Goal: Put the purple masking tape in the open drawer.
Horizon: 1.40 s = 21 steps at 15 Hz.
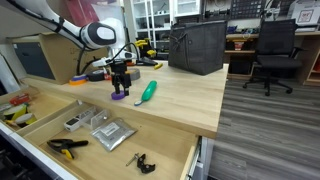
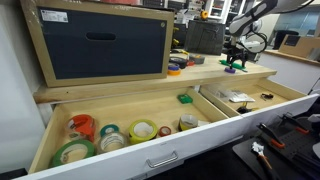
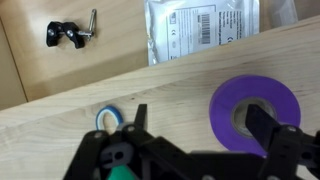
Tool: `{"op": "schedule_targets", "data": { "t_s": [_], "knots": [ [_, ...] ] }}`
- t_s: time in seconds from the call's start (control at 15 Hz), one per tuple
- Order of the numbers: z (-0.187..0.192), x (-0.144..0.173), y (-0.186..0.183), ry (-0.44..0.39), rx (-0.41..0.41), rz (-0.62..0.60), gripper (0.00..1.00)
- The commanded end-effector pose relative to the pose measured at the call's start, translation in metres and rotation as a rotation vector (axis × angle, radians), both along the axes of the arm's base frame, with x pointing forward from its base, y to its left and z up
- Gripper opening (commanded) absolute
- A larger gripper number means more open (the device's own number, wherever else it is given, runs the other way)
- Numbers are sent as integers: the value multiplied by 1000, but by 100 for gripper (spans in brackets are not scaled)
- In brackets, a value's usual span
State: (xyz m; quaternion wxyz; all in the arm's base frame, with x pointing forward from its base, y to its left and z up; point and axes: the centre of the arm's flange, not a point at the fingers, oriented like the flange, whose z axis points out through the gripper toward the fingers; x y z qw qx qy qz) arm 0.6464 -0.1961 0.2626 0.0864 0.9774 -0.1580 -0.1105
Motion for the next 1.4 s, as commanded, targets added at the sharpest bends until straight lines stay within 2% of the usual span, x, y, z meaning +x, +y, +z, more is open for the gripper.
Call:
{"op": "schedule_targets", "data": {
  "t_s": [0.0,0.07,0.2,0.67,0.8,0.87,1.33],
  "knots": [
    [-4,10,2,-16,-2,18,96],
    [-4,10,0,-17,-4,10,74],
    [-5,11,-2,-20,-8,10,69],
    [0,7,6,-29,2,19,16],
    [2,7,12,-30,11,24,3],
    [3,7,15,-28,19,29,7],
    [20,1,42,-24,40,92,7]
  ]
}}
